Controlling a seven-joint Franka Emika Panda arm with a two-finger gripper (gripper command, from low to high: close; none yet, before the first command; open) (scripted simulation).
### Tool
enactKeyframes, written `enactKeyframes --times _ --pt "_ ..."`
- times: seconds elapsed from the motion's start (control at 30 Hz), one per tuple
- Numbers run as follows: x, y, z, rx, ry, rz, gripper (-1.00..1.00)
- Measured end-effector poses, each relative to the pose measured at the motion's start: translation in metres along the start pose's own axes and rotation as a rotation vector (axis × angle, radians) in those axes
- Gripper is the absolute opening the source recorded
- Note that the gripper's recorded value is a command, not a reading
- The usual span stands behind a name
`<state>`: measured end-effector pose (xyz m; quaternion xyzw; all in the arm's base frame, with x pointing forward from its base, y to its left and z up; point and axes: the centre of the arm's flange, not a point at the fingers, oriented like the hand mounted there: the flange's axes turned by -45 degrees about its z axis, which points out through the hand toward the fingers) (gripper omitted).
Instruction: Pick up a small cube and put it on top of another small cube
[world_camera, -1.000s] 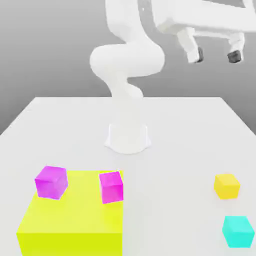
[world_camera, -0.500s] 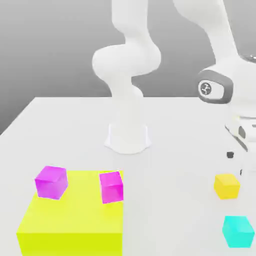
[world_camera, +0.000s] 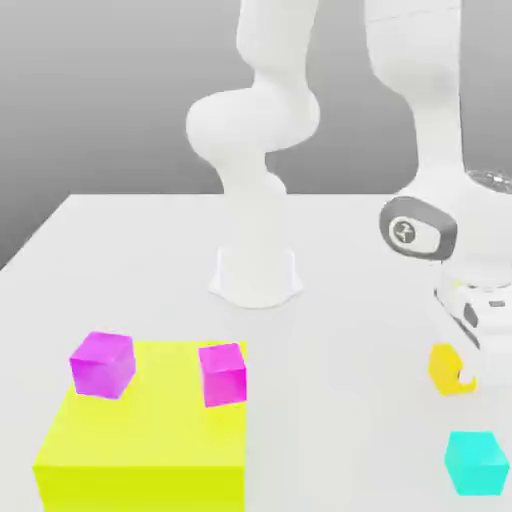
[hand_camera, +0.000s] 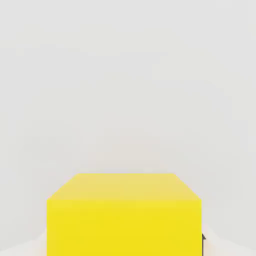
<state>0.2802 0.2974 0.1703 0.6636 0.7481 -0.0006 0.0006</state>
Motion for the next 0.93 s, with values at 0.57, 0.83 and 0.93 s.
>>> enactKeyframes --times 0.57,0.83,0.93 --pt "-0.372 0.102 -0.157 -0.015 -0.015 0.578 -1.00" --pt "-0.490 0.053 -0.127 0.003 0.005 0.759 1.00" --pt "-0.490 0.053 -0.127 0.003 0.005 0.759 1.00"
